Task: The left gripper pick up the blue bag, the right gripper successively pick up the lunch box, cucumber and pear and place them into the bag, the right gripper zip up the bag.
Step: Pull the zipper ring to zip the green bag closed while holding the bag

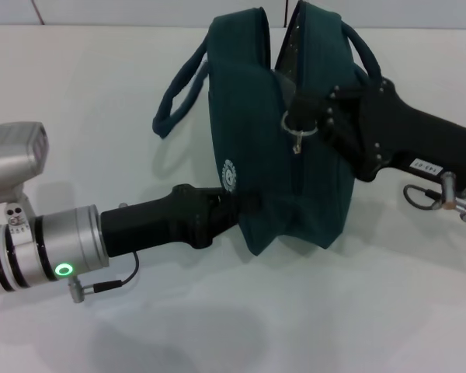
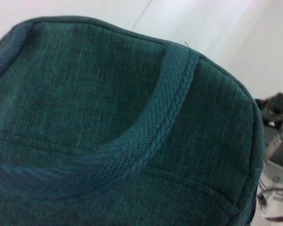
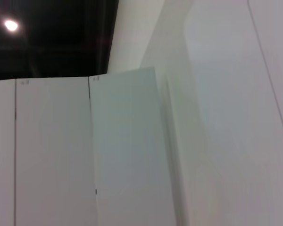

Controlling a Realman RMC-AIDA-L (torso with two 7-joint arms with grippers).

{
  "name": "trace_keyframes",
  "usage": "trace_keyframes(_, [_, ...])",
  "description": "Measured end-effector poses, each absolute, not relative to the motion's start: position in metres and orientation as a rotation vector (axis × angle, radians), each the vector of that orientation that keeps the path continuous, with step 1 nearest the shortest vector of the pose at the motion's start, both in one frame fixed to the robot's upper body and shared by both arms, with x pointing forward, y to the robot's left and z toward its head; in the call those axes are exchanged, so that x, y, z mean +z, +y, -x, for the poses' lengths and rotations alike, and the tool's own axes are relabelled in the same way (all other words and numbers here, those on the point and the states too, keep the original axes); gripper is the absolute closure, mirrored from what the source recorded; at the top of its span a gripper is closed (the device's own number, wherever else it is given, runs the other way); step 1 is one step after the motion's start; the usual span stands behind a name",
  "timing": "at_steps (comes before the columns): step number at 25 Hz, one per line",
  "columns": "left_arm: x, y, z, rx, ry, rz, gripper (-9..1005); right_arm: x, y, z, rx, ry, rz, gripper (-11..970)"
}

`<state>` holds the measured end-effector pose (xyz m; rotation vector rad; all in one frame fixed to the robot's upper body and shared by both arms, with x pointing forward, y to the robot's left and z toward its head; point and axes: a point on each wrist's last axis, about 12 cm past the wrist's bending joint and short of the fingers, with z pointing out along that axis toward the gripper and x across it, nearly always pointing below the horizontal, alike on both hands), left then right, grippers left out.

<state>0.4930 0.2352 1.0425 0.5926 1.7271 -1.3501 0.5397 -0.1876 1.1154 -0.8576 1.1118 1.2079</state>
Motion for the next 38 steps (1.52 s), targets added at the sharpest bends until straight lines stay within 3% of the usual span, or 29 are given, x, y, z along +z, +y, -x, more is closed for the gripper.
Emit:
trace_keyframes(18, [1.040,0.224,-0.490,-1.389,1.757,-0.736,934,1.120,-0.193,-0.541,1.199,1.086,0.776,958])
trace_keyframes(28, [1.040,0.228,-0.490,-1.371,1.755,-0.691,937,1.100,-0.232,-0.495,1.247,1.065,0.684,816])
trace_keyframes(34, [1.042,0.230,-0.493,-1.357,1.749,-0.690,940,1.088,-0.255,-0.463,1.280,1.088,0.635,612])
trace_keyframes(38, [1.042,0.230,-0.493,-1.356,1.749,-0.689,940,1.079,-0.265,-0.449,1.317,1.157,0.599,526])
